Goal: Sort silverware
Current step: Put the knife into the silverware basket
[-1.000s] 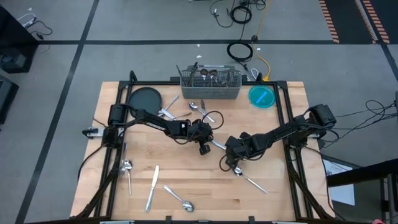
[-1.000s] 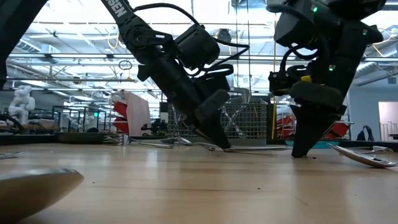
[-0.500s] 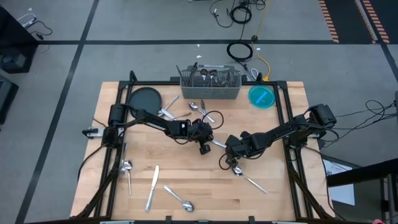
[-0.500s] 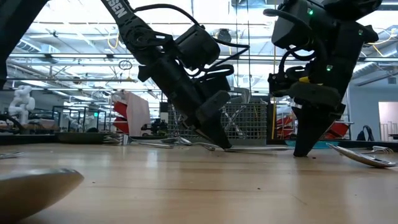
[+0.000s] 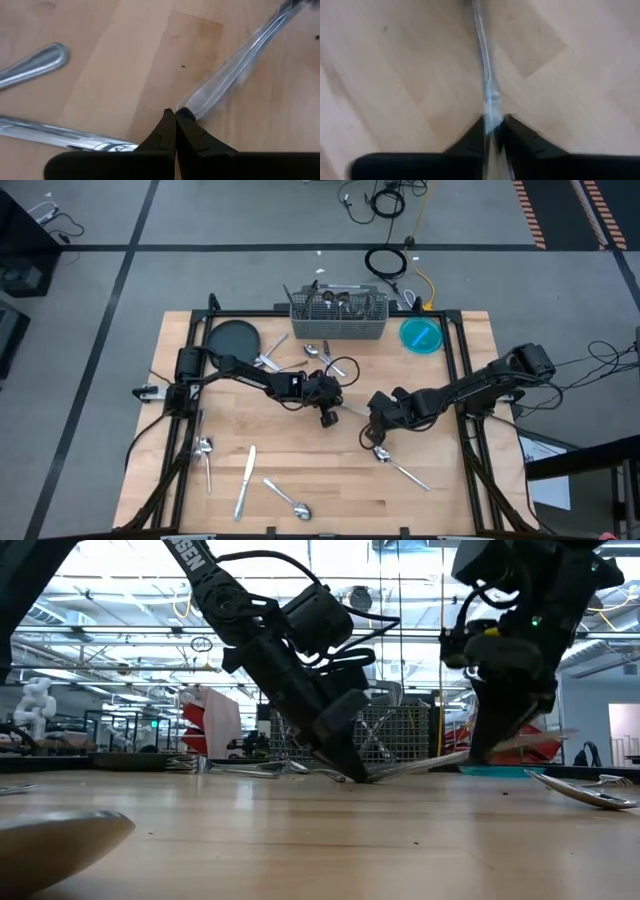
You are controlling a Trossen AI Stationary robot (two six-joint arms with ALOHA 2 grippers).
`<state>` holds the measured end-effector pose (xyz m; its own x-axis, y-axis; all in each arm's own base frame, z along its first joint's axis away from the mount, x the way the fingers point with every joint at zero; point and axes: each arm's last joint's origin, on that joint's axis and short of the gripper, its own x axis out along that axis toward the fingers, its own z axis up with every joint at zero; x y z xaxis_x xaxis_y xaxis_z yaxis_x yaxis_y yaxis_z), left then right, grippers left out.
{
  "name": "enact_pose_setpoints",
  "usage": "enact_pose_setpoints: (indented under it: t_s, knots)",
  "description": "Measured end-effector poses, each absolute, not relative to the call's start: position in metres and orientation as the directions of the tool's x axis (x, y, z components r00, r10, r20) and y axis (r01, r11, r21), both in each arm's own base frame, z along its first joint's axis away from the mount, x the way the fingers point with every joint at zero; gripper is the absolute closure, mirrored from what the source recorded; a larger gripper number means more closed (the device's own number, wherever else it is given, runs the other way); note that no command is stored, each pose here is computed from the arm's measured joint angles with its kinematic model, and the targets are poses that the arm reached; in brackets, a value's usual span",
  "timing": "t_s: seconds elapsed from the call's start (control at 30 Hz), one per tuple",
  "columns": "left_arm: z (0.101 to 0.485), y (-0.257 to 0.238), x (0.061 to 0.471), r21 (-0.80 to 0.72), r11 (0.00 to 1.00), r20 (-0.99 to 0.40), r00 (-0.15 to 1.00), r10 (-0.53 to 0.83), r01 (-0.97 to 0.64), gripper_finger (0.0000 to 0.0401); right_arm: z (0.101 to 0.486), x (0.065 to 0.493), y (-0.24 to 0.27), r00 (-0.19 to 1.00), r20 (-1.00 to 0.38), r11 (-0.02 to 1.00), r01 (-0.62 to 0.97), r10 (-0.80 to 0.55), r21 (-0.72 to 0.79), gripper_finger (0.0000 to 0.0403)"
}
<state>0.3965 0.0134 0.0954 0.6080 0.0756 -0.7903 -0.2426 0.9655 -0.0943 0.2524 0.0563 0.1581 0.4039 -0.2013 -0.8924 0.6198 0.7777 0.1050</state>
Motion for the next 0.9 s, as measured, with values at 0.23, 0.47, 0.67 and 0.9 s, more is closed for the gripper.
enact_pose_setpoints:
  t_s: [0.23, 0.47, 0.67, 0.9]
  knots:
    - [0.096, 0.013, 0.397, -0.099, 0.966, -0.786, 0.614, 0.073, -0.241, 0.0399, 0.174, 0.251, 0.058, 0.478, -0.858, 0.796, 0.587, -0.191, 0.149, 0.0399]
    - [0.11, 0.013, 0.396, -0.102, 0.966, -0.773, 0.63, 0.072, -0.236, 0.0389, 0.18, 0.247, 0.056, 0.488, -0.842, 0.789, 0.599, -0.228, 0.134, 0.04]
    - [0.136, 0.019, 0.388, -0.084, 0.961, -0.767, 0.632, 0.107, -0.265, 0.0379, 0.182, 0.246, 0.055, 0.492, -0.839, 0.783, 0.606, -0.231, 0.139, 0.0401]
    - [0.167, 0.025, 0.374, -0.069, 0.957, -0.778, 0.615, 0.125, -0.281, 0.0377, 0.199, 0.24, 0.051, 0.548, -0.781, 0.752, 0.64, -0.301, 0.159, 0.0402]
